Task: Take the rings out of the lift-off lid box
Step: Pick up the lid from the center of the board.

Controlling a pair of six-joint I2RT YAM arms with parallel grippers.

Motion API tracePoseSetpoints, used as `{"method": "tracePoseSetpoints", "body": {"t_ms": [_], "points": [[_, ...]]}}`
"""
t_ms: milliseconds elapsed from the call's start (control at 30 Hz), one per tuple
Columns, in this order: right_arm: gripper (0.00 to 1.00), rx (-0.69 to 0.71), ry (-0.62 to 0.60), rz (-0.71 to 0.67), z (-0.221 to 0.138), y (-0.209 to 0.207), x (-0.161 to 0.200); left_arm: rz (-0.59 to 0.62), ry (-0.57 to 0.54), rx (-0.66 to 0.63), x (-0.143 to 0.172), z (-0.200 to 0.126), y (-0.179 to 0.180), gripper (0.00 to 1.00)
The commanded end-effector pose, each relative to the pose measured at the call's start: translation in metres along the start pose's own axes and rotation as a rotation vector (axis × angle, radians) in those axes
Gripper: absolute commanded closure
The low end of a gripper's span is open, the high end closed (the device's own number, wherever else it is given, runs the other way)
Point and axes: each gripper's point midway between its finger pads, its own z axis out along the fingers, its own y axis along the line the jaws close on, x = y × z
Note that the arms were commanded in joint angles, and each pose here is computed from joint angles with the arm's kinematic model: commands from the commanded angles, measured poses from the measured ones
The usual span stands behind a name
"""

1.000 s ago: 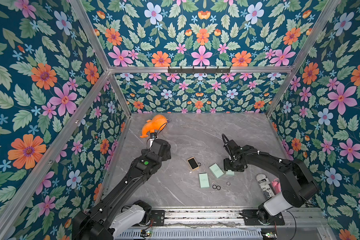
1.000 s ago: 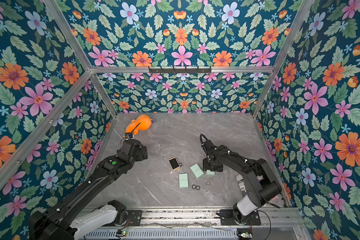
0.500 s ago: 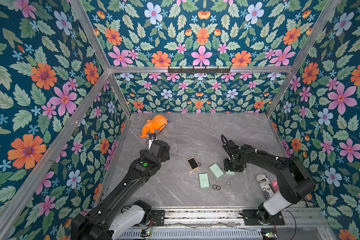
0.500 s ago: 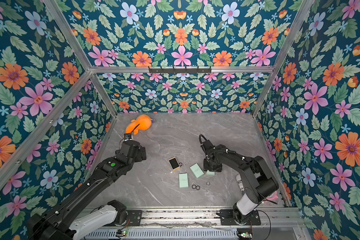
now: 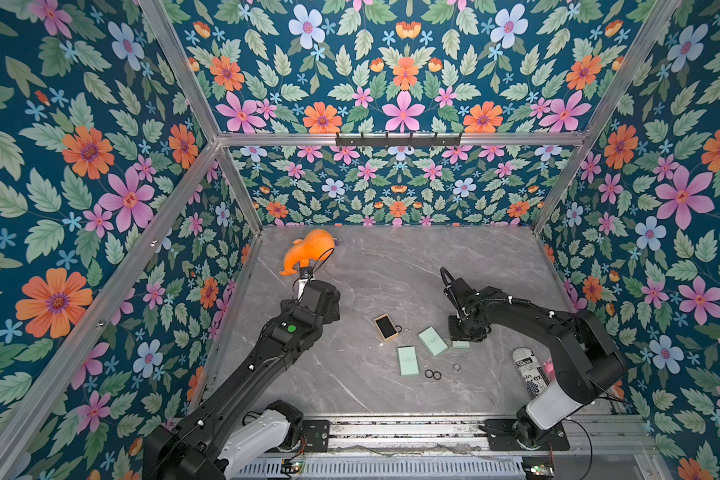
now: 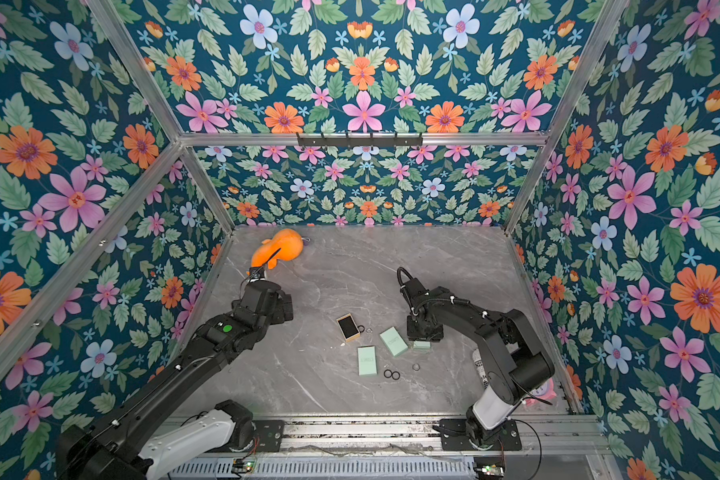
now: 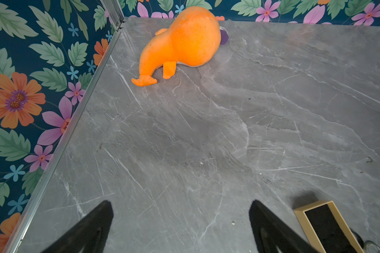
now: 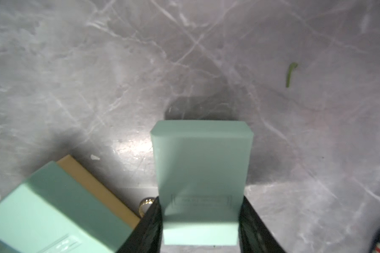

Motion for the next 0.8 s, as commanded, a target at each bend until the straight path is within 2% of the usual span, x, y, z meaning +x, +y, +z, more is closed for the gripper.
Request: {"method": "tracePoseSetpoints", "body": {"t_ms": [0,367,533,767], "points": [[0.53,0.006,-0.011,-0.032,-0.014,0.001,-0.001,0.007,-0.006,-0.007,-0.001,0.0,0.001,0.01],[0.58,-0.12,-0.005,-0.295,-0.058,0.081,0.002,-0.001,-0.032,-0.033,-0.005,-0.005,0.01,0.01],[0.58,-0.152,0.065,-0.4,-0.05,0.122,0.008,-0.01,-0.051,-0.056,-0.007,-0.009,0.016,0.0],[0.6,-0.144,0.091,-0.5,-0.043,0.161,0.007,-0.015,-0.06,-0.061,-0.008,-0.012,0.019,0.0]]}}
